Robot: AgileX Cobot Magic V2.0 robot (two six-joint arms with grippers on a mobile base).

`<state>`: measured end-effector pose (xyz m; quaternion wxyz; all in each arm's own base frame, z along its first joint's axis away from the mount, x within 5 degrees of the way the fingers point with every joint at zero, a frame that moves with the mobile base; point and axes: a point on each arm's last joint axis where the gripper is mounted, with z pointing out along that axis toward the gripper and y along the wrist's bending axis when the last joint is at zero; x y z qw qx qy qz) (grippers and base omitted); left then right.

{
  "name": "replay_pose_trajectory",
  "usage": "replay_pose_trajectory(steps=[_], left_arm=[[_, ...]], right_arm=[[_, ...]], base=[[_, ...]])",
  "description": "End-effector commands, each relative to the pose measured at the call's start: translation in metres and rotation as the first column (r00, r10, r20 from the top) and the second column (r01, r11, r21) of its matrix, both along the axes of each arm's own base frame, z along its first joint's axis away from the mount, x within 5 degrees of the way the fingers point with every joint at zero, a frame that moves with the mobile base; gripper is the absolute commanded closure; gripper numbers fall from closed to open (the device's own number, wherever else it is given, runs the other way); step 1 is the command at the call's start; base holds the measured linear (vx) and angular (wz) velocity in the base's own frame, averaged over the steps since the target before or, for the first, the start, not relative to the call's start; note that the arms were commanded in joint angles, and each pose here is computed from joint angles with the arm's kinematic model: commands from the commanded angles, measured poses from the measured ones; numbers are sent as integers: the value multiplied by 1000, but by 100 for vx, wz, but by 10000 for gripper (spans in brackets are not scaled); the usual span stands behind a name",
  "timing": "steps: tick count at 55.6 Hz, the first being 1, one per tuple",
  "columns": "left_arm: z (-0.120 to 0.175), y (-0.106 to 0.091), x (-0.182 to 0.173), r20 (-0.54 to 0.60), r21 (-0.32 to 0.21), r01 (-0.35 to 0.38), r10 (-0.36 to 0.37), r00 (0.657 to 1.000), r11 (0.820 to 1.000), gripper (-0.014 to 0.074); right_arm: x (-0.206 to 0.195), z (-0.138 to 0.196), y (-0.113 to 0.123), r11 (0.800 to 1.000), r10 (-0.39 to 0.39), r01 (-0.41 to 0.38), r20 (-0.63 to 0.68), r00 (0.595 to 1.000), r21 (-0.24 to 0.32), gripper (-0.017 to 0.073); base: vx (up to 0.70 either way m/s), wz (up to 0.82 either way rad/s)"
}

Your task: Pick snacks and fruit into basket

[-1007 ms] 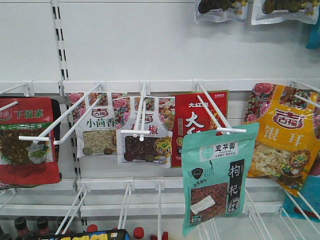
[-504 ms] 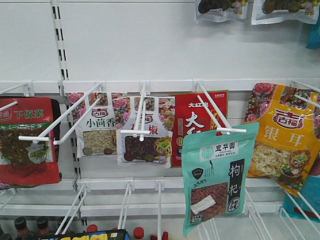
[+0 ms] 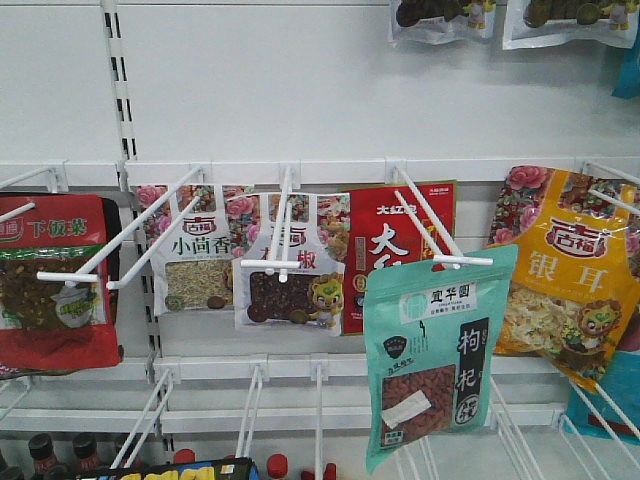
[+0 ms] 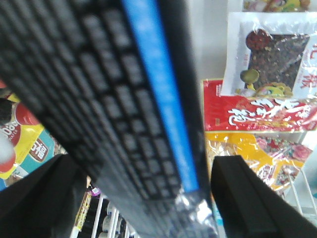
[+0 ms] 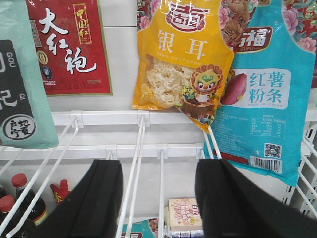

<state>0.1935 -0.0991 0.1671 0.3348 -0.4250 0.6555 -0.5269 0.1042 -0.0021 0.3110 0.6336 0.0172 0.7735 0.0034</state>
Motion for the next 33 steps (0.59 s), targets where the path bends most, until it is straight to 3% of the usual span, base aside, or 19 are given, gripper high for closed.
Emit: replay_pose_trajectory(steps=[1, 14, 33], left_arm=[[17, -3, 6, 130, -62, -9, 17, 991, 998, 34], [21, -4, 8, 213, 13, -5, 2, 977, 1000, 145], [24, -3, 9, 240, -3, -14, 14, 971, 1000, 377]], right_arm=[[2, 17, -1, 1000, -8, 9, 99, 995, -12, 146], [2, 17, -1, 1000, -8, 9, 99, 995, -12, 146], [2, 17, -1, 1000, -8, 9, 99, 995, -12, 146]], base=[[0, 0], [0, 0], [0, 0]])
